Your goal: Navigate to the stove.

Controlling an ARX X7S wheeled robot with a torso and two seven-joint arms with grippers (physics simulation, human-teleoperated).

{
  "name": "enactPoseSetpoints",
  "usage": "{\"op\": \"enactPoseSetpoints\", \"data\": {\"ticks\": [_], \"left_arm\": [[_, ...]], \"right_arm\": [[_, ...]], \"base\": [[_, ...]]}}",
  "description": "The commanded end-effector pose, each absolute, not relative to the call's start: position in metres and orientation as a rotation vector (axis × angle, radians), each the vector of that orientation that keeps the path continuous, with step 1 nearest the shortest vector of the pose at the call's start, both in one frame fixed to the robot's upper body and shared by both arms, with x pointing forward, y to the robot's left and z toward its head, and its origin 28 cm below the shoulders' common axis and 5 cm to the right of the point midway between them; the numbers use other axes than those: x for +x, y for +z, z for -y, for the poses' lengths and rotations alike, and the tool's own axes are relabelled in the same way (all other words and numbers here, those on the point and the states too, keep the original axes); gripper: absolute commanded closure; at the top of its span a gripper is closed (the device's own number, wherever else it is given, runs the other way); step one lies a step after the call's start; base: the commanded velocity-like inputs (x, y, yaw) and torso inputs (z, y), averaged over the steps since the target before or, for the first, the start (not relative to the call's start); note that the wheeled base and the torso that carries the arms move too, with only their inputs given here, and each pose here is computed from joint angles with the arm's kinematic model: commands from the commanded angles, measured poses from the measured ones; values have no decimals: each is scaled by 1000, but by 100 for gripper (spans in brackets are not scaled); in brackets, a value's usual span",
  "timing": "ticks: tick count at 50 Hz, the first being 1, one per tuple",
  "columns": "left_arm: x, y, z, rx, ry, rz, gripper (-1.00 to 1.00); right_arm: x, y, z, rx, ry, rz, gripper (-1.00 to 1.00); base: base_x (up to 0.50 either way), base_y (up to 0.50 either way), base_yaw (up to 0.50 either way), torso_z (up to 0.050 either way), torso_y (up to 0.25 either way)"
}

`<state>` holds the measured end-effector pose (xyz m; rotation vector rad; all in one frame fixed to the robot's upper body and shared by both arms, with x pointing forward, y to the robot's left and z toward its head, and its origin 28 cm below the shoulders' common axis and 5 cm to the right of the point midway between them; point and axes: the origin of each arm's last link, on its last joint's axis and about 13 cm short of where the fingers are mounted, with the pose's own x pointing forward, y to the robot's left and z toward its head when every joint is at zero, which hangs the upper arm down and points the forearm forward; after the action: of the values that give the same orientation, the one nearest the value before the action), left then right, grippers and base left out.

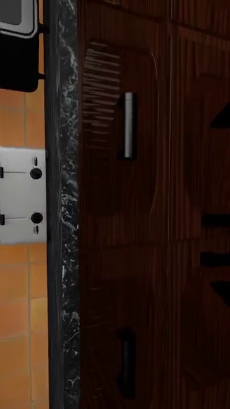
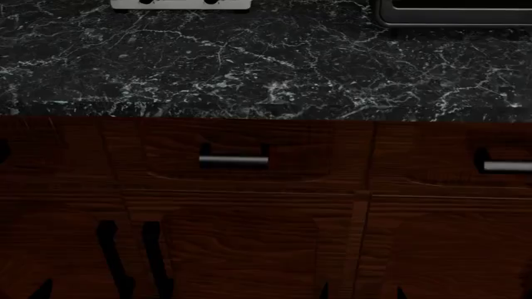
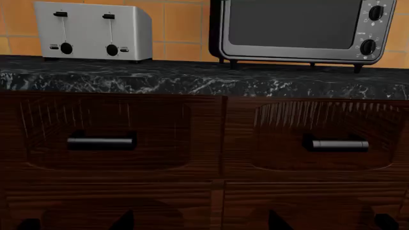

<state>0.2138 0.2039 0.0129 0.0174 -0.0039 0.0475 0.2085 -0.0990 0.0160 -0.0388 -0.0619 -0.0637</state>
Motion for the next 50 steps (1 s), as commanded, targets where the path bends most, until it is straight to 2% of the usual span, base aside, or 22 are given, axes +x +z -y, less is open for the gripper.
{"op": "enactPoseSetpoints", "data": {"ticks": [1,50], "left_arm": [[213,13,-204,17,47,4,-100],[213,13,-204,17,47,3,-100]], "right_arm": [[208,17,99,-41,-65,59,-100],[207,17,98,-44,-63,60,-100]], "base": [[-500,-2,0,0,0],[-500,-2,0,0,0]]}}
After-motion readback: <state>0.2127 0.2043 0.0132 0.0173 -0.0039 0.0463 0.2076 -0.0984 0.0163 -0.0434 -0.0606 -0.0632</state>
